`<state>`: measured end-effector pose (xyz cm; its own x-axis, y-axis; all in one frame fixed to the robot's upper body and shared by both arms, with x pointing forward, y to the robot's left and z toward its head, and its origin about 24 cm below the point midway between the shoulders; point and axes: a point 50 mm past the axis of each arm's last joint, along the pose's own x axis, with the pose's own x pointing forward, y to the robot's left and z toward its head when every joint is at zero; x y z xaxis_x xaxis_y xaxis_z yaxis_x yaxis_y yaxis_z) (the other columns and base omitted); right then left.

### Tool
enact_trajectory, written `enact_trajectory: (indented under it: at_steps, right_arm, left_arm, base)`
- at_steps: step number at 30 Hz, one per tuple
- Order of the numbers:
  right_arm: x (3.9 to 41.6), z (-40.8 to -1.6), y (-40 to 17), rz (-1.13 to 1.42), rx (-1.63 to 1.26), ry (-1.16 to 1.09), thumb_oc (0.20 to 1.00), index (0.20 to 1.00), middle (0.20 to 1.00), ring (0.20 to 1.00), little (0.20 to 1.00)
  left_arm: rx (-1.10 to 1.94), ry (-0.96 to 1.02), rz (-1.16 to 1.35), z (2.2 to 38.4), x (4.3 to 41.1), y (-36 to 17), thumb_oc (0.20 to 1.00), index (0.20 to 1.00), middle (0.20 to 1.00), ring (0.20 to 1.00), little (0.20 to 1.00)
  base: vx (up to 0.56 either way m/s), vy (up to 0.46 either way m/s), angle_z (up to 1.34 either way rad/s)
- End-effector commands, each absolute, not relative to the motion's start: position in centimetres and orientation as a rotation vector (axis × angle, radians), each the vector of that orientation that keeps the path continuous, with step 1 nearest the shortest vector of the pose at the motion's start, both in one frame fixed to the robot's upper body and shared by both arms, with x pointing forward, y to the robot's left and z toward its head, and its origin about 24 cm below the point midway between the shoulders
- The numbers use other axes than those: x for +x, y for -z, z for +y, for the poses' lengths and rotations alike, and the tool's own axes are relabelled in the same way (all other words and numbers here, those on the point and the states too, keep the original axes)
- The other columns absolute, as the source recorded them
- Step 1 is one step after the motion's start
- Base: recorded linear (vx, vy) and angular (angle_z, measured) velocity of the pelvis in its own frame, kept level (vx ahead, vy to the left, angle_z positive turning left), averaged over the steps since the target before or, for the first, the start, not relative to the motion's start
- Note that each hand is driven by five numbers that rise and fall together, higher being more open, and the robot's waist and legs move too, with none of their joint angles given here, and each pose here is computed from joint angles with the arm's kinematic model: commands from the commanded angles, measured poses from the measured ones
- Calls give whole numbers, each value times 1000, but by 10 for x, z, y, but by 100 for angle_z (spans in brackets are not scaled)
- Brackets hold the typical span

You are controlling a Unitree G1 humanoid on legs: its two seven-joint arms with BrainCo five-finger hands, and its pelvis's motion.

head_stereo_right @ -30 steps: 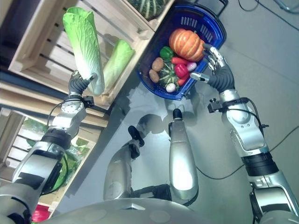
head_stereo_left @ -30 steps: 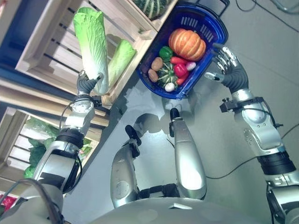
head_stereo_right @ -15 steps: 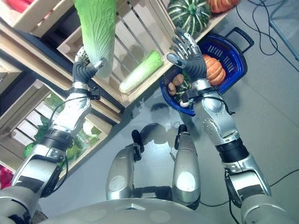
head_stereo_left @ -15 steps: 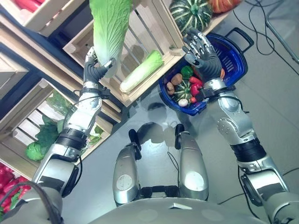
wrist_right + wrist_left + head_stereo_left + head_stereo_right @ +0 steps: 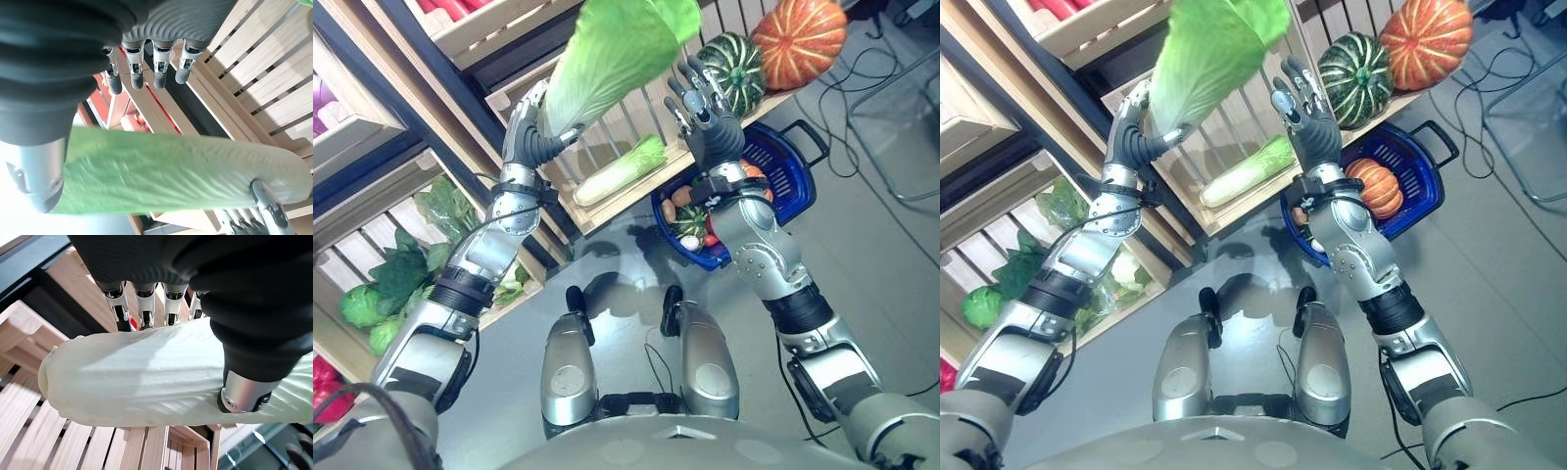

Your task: Pick up fruits and vegetables into the basket

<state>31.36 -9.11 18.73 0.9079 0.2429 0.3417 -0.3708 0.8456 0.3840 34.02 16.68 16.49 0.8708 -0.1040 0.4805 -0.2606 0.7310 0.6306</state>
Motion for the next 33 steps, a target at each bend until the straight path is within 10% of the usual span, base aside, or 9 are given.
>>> enact_trajectory:
  at_steps: [1,26,27,29,33]
  right_arm:
    - [312,-73,-194,-258,570,-403,1000,1000,1000,1000,1000]
    - [318,-38,-184,-162,434,-461,1000,1000,1000,1000,1000]
    - [319,-40,-186,-175,434,-446,645,645,645,645,645]
    - [321,-43,-192,-201,429,-436,200,200,200,200,200]
    - [323,-50,-204,-285,433,-397,200,200,200,200,200]
  left_arm:
    - [820,-20,-687,142,330,-186,200,200,200,200,200]
    - [1194,350,-630,83,326,-166,200,200,200,200,200]
    - [1209,354,-626,82,326,-166,200,200,200,200,200]
    - [1251,355,-626,81,325,-164,200,200,200,200,200]
    - [1298,409,-579,77,323,-157,200,200,200,200,200]
  base:
    - [38,-13,3]
    - [-13,1,2]
    - [0,0,0]
    - [-45,22,2]
    - [-61,23,1]
